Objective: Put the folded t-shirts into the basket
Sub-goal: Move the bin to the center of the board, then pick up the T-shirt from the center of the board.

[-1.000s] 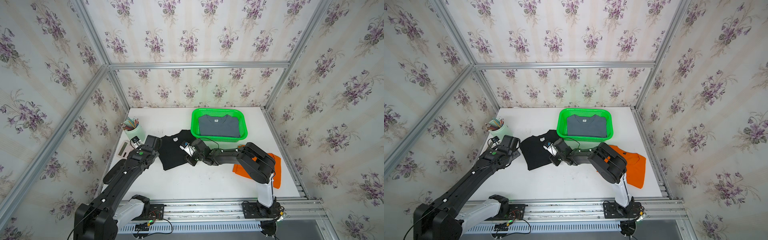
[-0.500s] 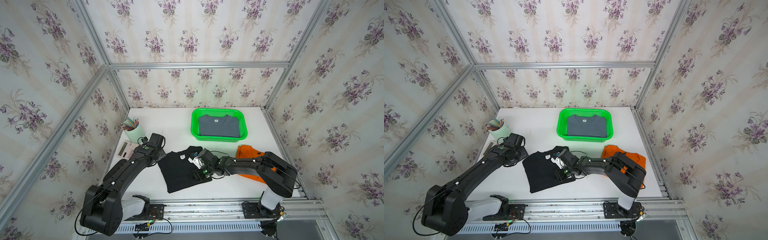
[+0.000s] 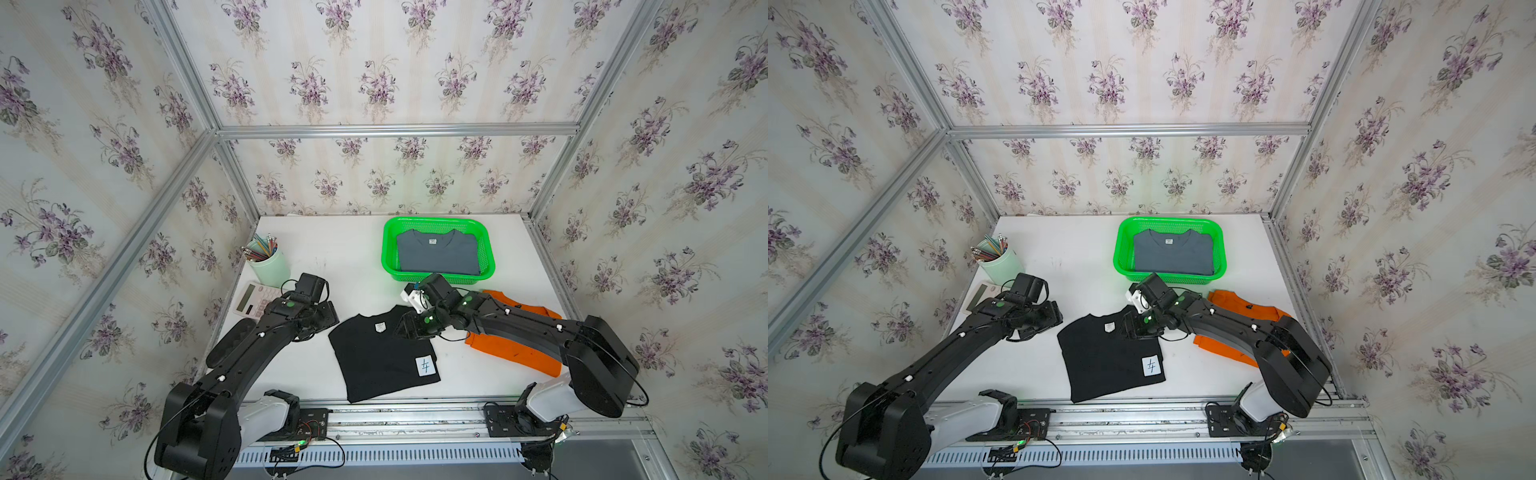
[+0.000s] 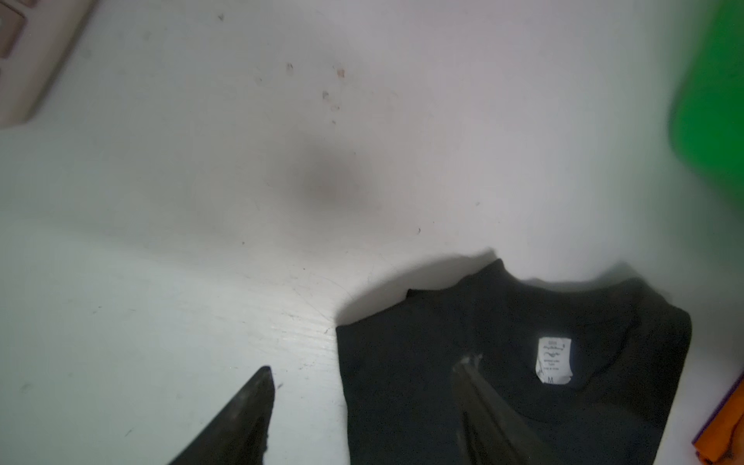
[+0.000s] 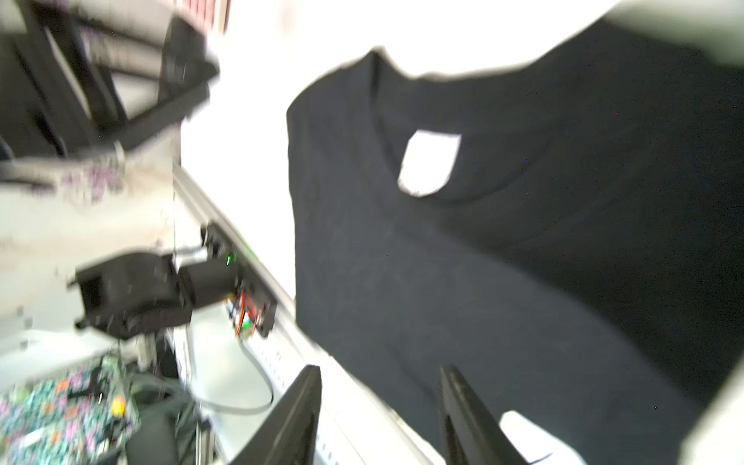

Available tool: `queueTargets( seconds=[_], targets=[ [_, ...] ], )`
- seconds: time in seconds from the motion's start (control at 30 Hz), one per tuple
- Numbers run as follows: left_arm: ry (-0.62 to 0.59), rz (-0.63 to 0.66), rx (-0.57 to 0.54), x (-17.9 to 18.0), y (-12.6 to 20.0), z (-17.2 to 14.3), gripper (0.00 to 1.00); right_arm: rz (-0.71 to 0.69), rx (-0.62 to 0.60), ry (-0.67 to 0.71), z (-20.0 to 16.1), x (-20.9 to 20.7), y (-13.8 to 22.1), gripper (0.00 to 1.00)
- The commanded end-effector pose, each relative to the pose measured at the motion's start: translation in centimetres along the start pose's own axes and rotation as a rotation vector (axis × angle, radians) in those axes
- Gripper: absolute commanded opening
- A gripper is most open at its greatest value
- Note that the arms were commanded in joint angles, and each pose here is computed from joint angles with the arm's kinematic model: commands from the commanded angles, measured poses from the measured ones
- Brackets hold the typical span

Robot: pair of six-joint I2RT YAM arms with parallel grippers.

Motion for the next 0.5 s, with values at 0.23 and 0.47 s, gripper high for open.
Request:
queueTargets(
  seconds=[0.23,0.47],
  targets=[
    [-0.058,-0.209,0.105,-2.1,-1.9,-2.5,0.71,-0.256,-0.082,0.021,4.0,-9.1,-0.2,0.55],
    [-0.064,-0.202,0.169,-2.0,-3.8,-3.3,0.73,-0.235,-0.023,-0.005,3.7,-11.3,-2.8,0.56]
  ],
)
Point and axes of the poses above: each gripper's point midway between its finger pads, its own y axis back along the fingers, its own x axis along the line the jaws close on, z = x × y, the point moved 2 cm from there along y, back along the fingers, and after that the axes turned 1 degree about y, right-handed, at the moved point
